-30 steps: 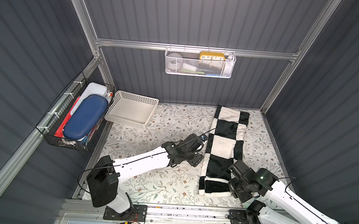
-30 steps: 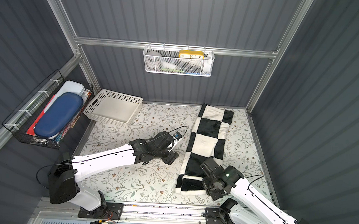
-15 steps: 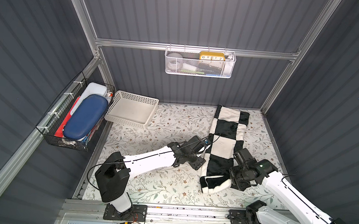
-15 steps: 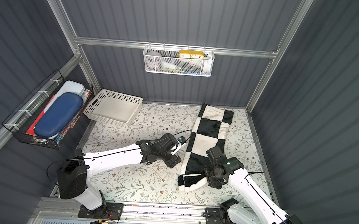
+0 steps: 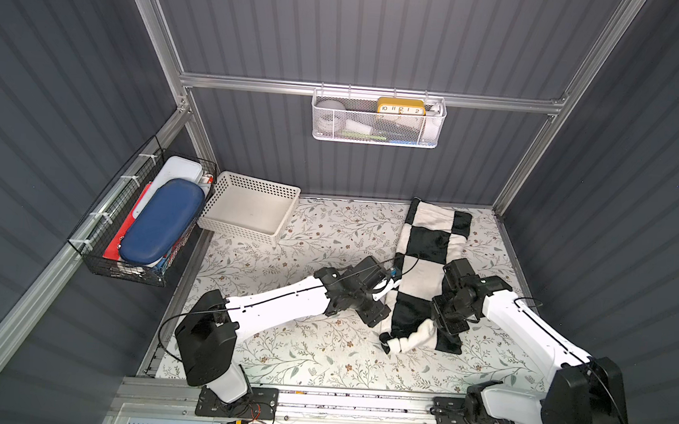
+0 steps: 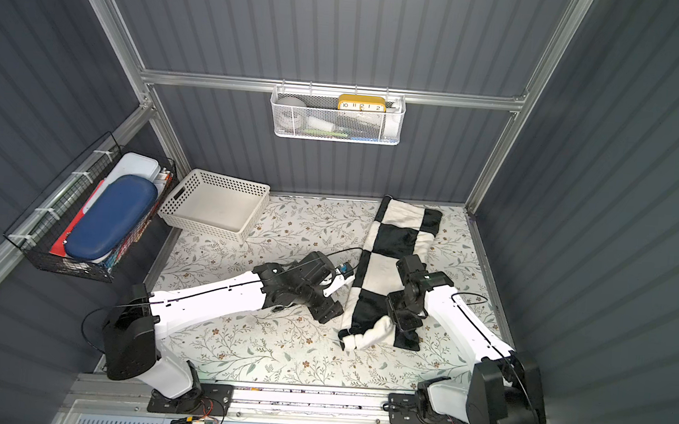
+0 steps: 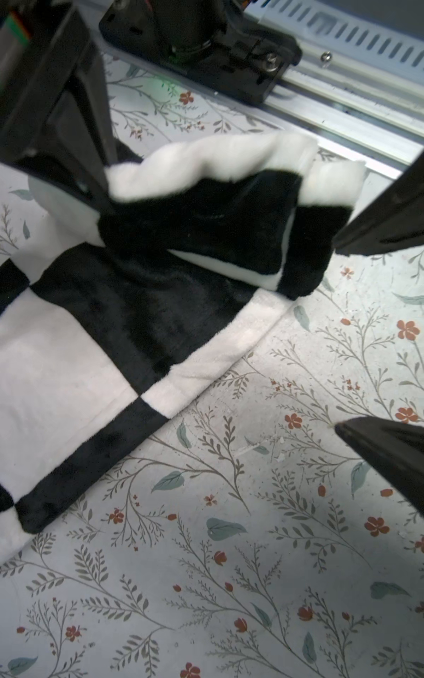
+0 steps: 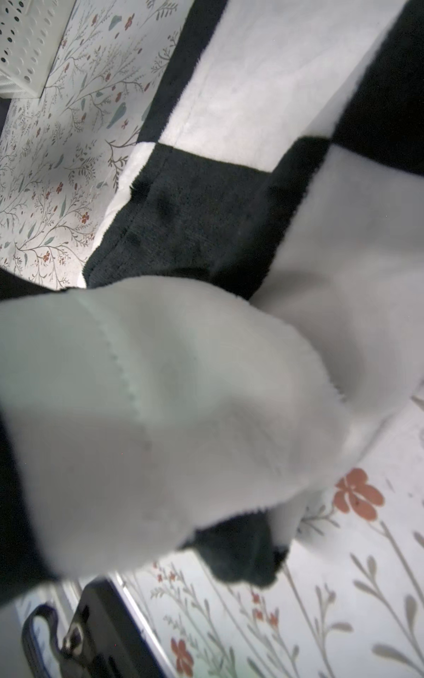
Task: Roll up the pillowcase
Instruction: Roll the pillowcase at the center of the board.
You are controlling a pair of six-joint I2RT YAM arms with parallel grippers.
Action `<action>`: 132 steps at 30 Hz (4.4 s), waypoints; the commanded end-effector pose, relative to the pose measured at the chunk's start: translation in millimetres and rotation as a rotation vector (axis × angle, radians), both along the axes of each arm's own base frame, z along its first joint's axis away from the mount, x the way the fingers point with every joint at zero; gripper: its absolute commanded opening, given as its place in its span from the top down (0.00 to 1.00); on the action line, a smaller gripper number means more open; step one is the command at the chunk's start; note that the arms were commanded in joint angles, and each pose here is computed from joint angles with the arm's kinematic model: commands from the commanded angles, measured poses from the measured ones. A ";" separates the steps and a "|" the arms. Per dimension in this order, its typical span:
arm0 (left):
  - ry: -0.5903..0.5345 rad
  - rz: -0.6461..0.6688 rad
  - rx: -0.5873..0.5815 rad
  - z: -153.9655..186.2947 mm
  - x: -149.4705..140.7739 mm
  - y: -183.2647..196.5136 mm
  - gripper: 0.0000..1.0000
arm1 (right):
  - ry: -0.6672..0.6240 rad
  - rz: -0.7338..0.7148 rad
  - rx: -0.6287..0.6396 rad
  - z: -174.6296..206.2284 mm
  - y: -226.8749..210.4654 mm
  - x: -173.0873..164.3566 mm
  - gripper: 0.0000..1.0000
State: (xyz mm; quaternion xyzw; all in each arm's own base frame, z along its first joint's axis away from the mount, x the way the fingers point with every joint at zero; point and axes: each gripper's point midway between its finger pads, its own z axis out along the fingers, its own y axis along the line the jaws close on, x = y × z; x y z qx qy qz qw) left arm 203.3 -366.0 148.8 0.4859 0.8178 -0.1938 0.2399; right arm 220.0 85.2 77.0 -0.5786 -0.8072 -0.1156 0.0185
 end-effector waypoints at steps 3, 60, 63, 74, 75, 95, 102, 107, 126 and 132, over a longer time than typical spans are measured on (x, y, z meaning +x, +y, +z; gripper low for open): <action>0.023 -0.044 0.015 8.9 -15.4 7.7 0.27 | -0.017 0.011 0.028 -6.2 -4.2 21.2 1.00; -0.047 -0.014 0.050 -59.9 61.1 -66.6 0.35 | -0.245 0.104 -0.148 45.4 -69.9 75.0 0.43; -0.107 0.008 0.025 -46.4 71.4 -68.1 0.31 | -0.273 0.093 -0.123 54.7 -53.3 52.1 0.37; -0.126 0.178 -0.046 -2.0 88.7 -24.5 0.21 | -0.275 -0.046 -0.081 0.3 -4.0 -40.7 0.25; -0.124 0.198 -0.057 2.5 89.3 -16.9 0.21 | -0.289 -0.064 -0.101 -1.9 -6.4 -41.3 0.24; -0.076 0.211 -0.060 -1.2 66.4 16.0 0.20 | -0.410 -0.206 -0.322 -26.2 3.7 -16.3 0.22; -0.091 0.219 -0.077 5.9 66.4 18.4 0.20 | -0.504 -0.243 -0.385 -38.2 -4.2 0.1 0.38; -0.116 0.219 -0.082 13.0 67.1 21.5 0.20 | -0.485 -0.251 -0.436 -51.7 -13.6 -4.7 0.74; -0.045 0.161 -0.081 -1.8 51.7 18.4 0.23 | -0.187 -0.195 -0.258 -13.0 -23.8 -94.0 1.00; 0.013 0.086 -0.074 -12.8 44.0 5.7 0.23 | -0.238 -0.232 -0.174 2.5 -18.9 -57.5 1.00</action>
